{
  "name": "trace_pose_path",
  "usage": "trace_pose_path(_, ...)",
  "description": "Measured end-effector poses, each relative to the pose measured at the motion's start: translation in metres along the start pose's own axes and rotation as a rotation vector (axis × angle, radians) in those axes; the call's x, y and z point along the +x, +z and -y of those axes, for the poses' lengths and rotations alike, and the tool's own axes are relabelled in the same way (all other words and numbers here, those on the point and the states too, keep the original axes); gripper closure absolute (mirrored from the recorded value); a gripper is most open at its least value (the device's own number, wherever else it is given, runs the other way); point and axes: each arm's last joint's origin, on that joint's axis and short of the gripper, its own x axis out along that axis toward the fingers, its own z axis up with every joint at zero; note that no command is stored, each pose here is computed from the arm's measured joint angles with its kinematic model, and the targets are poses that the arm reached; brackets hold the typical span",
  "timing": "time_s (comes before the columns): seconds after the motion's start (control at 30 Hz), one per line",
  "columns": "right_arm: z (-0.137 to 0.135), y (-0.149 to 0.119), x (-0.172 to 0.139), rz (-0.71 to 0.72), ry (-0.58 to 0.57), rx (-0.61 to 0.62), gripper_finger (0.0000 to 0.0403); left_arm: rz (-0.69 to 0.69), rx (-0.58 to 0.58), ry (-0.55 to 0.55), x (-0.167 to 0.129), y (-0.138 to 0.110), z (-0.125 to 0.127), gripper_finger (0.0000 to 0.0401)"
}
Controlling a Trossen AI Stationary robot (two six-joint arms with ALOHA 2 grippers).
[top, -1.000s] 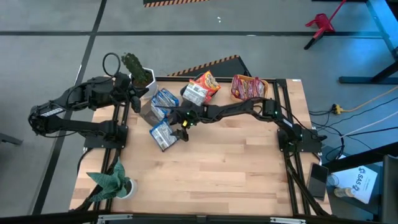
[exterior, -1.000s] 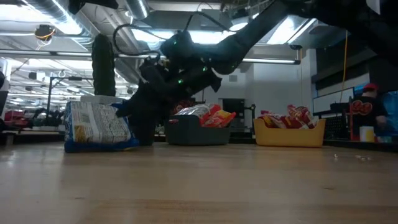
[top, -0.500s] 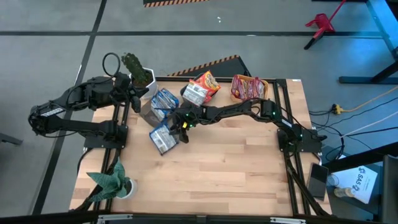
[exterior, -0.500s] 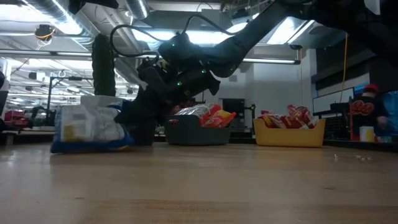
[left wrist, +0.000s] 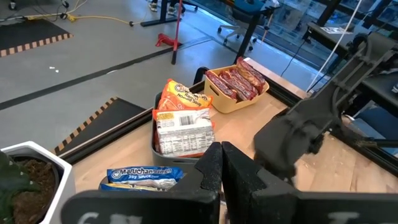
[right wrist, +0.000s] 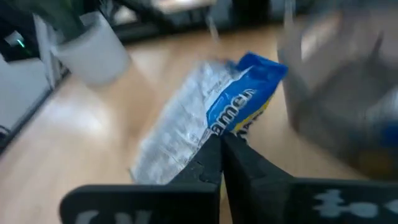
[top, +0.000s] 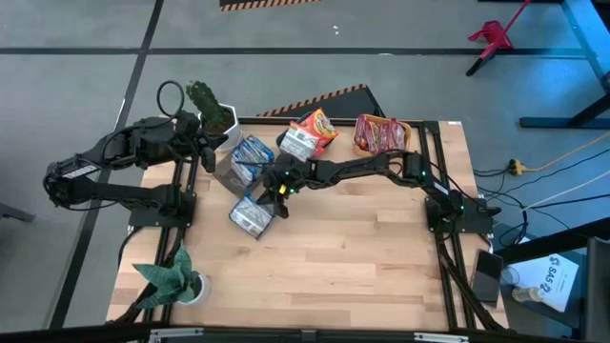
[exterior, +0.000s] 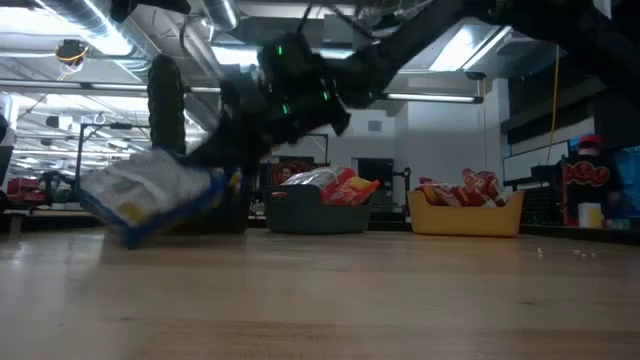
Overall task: Sort Maruchan noodles
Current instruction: Put the blue noodle pack into the black bin
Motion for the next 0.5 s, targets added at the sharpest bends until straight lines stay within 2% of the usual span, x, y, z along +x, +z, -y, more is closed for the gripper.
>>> trace_pose_path(0.3,-0.027,0.079,-0.015,0.185,0.005,-0.112,0.0403,0.0,0.005,-0.001,0.0,0.0,0.0,0.0401)
trace_pose_path(0.4,-0.03,0.099,-0.022,0.194,-0.05,-0.197,0.0403,0.001,0.005,0.0,0.0,0.0,0.0,0.0401)
trace_pose_path(0.5,-0.033,0.107,-0.027,0.127,-0.052,-0.295,0.0398,0.0,0.005,-0.001,0.0,0.0,0.0,0.0401)
